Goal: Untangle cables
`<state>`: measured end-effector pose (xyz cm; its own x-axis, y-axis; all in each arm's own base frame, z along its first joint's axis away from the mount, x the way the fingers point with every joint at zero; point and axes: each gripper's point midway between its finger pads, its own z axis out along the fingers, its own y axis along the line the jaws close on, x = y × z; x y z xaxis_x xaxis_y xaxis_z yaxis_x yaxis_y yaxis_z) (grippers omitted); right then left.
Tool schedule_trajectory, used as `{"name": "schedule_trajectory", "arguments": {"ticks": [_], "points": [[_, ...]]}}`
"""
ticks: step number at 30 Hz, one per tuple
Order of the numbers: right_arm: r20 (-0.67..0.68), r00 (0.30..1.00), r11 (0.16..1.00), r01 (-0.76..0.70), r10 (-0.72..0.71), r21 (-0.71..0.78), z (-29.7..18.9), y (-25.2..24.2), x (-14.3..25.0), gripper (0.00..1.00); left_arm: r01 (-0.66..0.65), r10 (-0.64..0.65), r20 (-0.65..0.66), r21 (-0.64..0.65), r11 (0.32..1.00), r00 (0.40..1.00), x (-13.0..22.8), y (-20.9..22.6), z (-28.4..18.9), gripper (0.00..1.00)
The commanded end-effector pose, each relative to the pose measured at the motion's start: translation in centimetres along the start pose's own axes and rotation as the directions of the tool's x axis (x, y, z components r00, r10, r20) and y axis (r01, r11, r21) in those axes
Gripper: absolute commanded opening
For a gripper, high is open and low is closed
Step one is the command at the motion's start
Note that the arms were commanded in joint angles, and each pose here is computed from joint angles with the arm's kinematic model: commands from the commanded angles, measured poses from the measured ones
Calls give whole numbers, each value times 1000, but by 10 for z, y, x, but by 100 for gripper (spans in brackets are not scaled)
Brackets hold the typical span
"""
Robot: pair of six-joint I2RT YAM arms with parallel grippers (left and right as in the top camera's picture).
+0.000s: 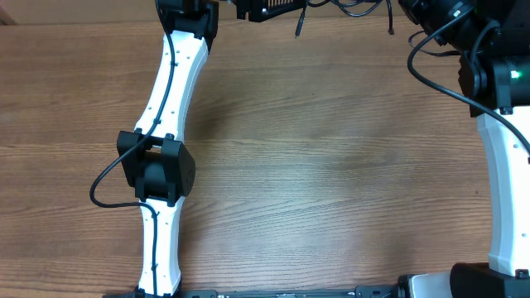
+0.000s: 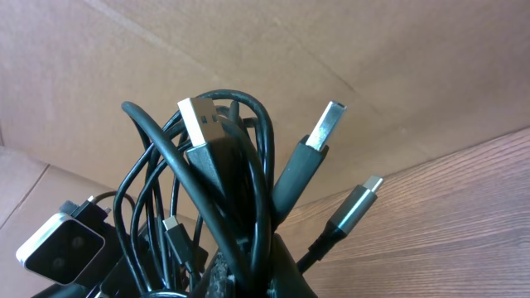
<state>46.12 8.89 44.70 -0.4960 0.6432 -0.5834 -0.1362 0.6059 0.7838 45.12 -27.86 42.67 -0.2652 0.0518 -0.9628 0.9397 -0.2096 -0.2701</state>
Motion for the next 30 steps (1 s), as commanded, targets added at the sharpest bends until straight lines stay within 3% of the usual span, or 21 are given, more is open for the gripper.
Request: {"name": "schedule_trajectory", "arguments": {"ticks": [1, 22, 24, 25, 30], "points": [[15, 999, 997, 31, -30, -74, -15, 28, -6, 4, -45, 45, -17, 12, 999, 999, 7, 3, 2, 56], [-47, 998, 993, 36, -41, -114, -10, 42, 15, 4, -62, 62, -18, 14, 998, 998, 7, 3, 3, 54], [-49, 998, 993, 34, -40, -112, -10, 41, 15, 4, -62, 62, -18, 14, 998, 998, 7, 3, 3, 37], [-50, 998, 993, 34, -40, -110, -10, 41, 15, 4, -61, 61, -18, 14, 998, 998, 7, 3, 3, 6], [-2, 999, 998, 46, -47, -33, -11, 23, 5, 4, -10, 10, -15, -2, 1000, 1000, 6, 4, -5, 4]]}}
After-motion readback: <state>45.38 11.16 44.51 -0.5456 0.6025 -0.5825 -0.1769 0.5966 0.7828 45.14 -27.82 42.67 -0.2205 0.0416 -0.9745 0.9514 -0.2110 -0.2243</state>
